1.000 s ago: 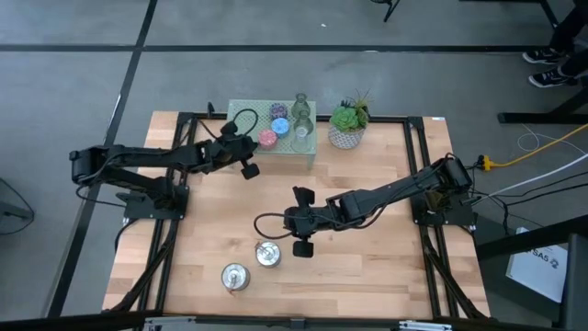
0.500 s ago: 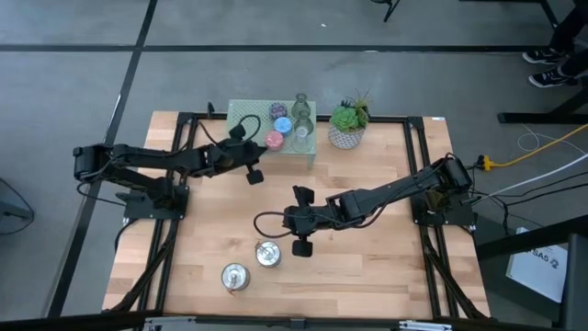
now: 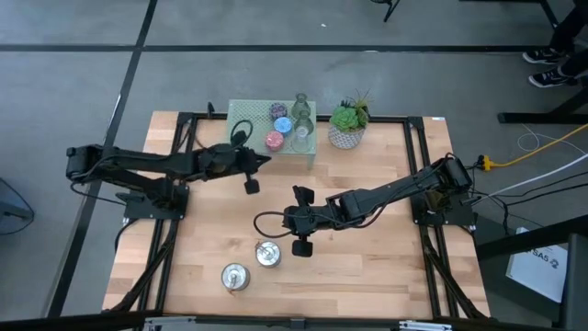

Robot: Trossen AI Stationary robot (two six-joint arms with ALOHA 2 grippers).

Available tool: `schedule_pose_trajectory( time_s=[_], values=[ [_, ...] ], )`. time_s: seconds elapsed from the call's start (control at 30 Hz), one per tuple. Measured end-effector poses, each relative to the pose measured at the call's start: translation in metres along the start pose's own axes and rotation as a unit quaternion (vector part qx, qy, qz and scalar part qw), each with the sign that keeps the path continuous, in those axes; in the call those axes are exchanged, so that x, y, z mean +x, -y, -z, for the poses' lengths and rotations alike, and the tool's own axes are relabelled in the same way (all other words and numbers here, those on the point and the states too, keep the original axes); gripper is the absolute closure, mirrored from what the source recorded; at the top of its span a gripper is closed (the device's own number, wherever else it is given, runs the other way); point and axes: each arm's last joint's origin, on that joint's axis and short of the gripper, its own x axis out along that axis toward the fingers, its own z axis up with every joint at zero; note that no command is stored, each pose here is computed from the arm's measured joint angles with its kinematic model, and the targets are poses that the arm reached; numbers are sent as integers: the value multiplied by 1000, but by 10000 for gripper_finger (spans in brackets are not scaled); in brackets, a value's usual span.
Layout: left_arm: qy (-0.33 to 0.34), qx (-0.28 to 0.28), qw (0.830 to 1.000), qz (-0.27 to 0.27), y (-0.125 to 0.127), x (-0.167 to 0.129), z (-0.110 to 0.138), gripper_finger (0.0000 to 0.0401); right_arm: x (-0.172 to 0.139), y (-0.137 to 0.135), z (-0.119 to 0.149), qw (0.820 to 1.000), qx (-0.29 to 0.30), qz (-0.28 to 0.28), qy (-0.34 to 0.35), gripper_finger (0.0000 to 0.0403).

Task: Pick & Place candle stick holders
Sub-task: Put the silver candle can on the shelf

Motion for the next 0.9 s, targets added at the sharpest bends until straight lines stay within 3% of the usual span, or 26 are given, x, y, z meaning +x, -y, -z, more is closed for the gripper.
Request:
schedule_pose_trajectory(
  time_s=[0.33,0.8,0.9],
  values=[
    [99,14,990,99,44,-64,-26,399,0,0,0,1000,0,0,1,359],
    [139,19,967,212,111,-139,-31,399,0,-1,-6,999,8,-7,31,359],
    [139,23,959,246,120,-151,-33,399,0,-1,-5,999,37,-8,27,359]
  ],
)
